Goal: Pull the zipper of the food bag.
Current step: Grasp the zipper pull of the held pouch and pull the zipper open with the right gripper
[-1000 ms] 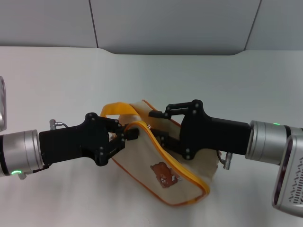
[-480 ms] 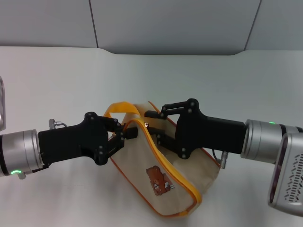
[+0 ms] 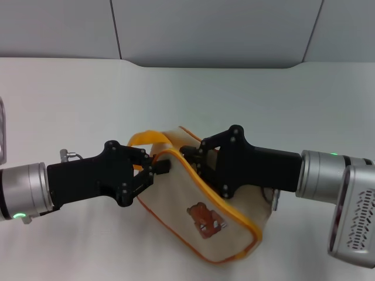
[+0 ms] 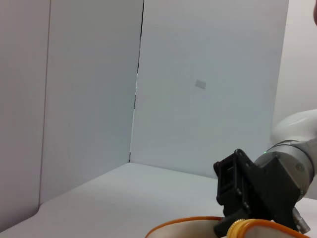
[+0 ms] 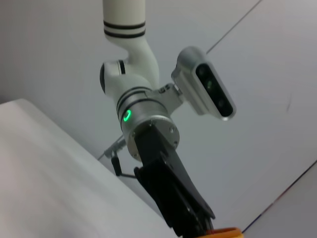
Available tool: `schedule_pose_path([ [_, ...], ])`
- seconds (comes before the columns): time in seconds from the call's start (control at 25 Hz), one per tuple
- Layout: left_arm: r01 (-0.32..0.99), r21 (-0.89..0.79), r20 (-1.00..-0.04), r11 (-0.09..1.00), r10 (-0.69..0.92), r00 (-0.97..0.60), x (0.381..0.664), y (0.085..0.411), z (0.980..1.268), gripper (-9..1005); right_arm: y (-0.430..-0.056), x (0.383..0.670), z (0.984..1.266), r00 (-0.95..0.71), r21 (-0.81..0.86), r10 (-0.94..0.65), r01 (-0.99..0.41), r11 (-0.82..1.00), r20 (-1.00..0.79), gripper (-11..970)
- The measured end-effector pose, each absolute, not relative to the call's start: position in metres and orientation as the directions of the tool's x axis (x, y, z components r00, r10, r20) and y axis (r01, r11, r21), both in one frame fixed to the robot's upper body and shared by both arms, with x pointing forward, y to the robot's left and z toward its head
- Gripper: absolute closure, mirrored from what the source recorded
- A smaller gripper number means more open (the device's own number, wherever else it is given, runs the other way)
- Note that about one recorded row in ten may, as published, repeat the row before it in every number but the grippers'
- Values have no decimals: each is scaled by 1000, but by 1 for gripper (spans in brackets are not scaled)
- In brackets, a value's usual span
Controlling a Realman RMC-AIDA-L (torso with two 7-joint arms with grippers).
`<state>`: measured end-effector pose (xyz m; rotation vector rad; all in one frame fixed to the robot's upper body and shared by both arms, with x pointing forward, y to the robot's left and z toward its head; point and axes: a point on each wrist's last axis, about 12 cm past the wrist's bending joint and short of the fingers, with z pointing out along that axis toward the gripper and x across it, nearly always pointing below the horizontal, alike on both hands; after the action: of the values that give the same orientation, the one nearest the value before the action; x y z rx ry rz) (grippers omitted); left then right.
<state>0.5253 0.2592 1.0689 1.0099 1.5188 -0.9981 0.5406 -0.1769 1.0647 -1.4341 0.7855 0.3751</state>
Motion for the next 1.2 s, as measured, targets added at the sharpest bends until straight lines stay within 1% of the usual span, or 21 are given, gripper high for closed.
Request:
schedule_pose_path([
  [0.16, 947, -98, -985, 305, 105, -136, 524, 260, 1069, 924, -174, 541, 1064, 698, -730, -225, -671, 126, -680, 925],
  [0.4, 945, -103, -985, 310, 103, -141, 523, 261, 1067, 917, -173, 542, 1065, 703, -734, -222, -669, 117, -676, 961],
  [0.56, 942, -106, -984, 320, 100, -145, 521, 262, 1066, 912, -173, 542, 1064, 705, -736, -223, -668, 107, -673, 961],
  [0.76, 916, -111, -987, 384, 69, -148, 522, 270, 1066, 907, -184, 535, 1057, 704, -735, -246, -676, 57, -666, 962],
  [0.8, 908, -112, -986, 404, 65, -151, 522, 273, 1065, 905, -195, 531, 1053, 686, -718, -266, -696, 31, -677, 962],
  [0.84, 898, -114, -986, 425, 62, -155, 523, 275, 1064, 904, -195, 531, 1053, 686, -718, -266, -696, 31, -677, 962],
  [1.0, 856, -127, -984, 501, 47, -174, 525, 285, 1061, 900, -220, 518, 1048, 635, -670, -305, -742, 13, -709, 961],
  [1.2, 832, -145, -981, 535, 32, -192, 526, 287, 1059, 894, -233, 511, 1044, 617, -663, -334, -748, 29, -712, 962],
])
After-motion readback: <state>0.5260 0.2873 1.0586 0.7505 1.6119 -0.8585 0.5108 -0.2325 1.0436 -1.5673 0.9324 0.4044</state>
